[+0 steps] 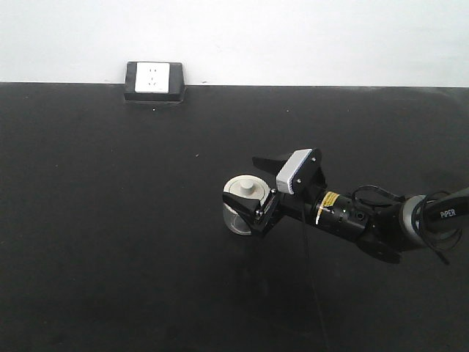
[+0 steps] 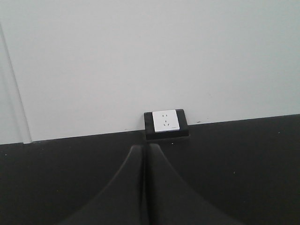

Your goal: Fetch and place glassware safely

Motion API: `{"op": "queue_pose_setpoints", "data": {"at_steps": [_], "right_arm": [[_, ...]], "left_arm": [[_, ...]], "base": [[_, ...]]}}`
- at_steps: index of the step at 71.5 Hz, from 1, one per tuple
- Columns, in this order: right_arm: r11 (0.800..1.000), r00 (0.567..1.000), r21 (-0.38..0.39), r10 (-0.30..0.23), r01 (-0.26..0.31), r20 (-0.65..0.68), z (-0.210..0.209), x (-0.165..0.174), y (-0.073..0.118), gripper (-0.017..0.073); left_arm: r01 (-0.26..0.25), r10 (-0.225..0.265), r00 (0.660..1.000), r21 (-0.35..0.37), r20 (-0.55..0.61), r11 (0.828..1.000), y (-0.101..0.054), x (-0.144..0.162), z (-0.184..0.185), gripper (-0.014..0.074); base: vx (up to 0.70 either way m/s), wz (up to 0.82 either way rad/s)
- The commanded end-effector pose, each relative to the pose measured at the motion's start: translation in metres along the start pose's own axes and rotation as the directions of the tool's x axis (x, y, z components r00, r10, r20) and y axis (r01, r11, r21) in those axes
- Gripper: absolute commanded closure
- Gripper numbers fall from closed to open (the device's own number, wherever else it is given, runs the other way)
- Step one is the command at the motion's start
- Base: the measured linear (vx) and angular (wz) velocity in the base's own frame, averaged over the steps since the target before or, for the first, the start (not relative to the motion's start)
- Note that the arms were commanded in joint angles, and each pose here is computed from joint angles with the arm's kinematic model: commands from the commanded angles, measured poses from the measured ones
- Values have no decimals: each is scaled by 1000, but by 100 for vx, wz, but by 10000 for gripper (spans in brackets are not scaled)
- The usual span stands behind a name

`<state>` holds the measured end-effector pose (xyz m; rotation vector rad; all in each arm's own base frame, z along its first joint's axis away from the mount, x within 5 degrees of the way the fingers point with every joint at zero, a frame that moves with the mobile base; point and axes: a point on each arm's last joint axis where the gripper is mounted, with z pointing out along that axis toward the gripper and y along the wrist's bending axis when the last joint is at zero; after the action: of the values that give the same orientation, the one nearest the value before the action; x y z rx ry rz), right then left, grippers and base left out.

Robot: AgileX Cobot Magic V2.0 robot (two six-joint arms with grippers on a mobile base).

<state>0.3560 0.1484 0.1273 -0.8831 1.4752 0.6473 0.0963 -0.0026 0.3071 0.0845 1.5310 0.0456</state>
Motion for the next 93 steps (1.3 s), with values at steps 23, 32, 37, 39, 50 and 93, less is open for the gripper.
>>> {"op": "queue_pose_setpoints", "data": {"at_steps": [23,32,37,39,50,93], "right_arm": [[996,980,51,-83,75,180,-7,-59,-9,-62],[995,980,96,-35,16,197,-16,-81,-10,-55],[991,974,134,-3,-28,224,-26,-96,-8,-48],[986,971,161,9,-49,237,-32,-101,-8,-43],[946,963,302,38,-120,265,-67,-118,4,-23],[726,980,665,191,-175,50,-178,-154,47,57]], "left_arm": [[12,-12,996,-5,89,1000,1,-14,0,601],[12,-12,996,-5,89,1000,1,-14,0,601],[12,-12,996,-5,89,1000,1,-14,0,601],[12,-12,996,-5,89,1000,1,-14,0,601],[12,-12,996,-5,89,1000,1,-14,0,601],[12,-12,996,-5,89,1000,1,-14,0,601]], "base": [[0,0],[0,0],[0,0],[0,0],[0,0],[0,0]]}}
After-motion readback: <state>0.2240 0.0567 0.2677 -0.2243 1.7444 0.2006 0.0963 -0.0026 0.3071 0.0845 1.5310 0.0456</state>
